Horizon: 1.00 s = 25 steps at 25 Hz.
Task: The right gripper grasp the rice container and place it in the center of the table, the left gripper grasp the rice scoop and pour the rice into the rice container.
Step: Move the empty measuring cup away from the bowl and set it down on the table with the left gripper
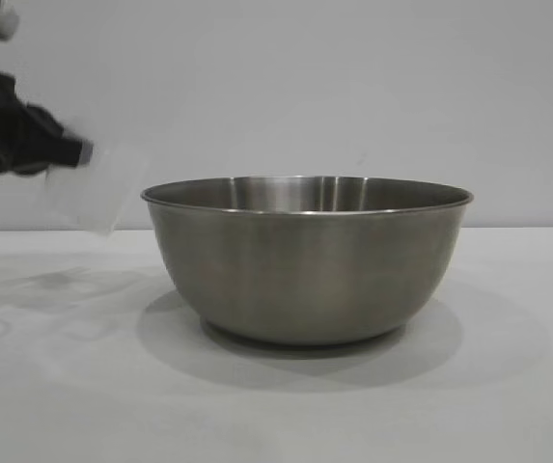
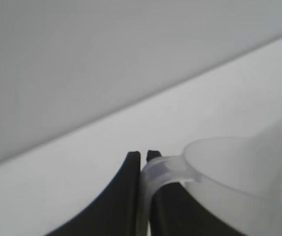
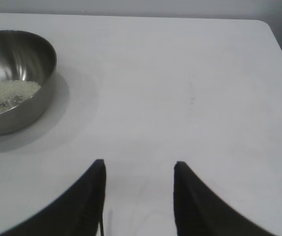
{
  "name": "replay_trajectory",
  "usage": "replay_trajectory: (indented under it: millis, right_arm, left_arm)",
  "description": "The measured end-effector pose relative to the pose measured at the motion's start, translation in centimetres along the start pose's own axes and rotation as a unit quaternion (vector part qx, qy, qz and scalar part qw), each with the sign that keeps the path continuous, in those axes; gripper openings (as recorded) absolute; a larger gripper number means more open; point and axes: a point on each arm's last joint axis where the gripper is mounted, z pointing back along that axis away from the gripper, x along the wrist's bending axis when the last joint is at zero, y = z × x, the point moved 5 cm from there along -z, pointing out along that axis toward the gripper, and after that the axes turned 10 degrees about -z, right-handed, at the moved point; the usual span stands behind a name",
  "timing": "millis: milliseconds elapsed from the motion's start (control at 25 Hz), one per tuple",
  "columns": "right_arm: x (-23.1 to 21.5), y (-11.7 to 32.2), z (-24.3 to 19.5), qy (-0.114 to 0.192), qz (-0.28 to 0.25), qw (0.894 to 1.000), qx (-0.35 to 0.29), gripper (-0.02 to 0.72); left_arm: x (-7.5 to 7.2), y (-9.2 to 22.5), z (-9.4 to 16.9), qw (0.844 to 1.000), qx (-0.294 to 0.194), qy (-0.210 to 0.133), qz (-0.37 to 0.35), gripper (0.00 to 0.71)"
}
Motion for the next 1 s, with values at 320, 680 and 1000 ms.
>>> replay_trajectory:
  millis: [320, 680, 1000]
  right_arm:
    - [0.0, 0.0, 0.0, 0.0, 0.0, 1.0, 0.0, 0.277]
    - [0.0, 0.0, 0.0, 0.0, 0.0, 1.0, 0.0, 0.277]
    - [0.0, 0.0, 0.0, 0.0, 0.0, 1.0, 0.0, 0.277]
  left_arm:
    - [-0.4, 1.2, 0.1, 1.0, 0.016, 0.003, 0.008, 0.0]
    - [-2.2, 3.4, 2.6, 0.998, 0.063, 0.022, 0.008, 0.104]
    - [-2.1, 3.2, 4.4, 0.997, 0.079, 0.001, 0.02, 0.162]
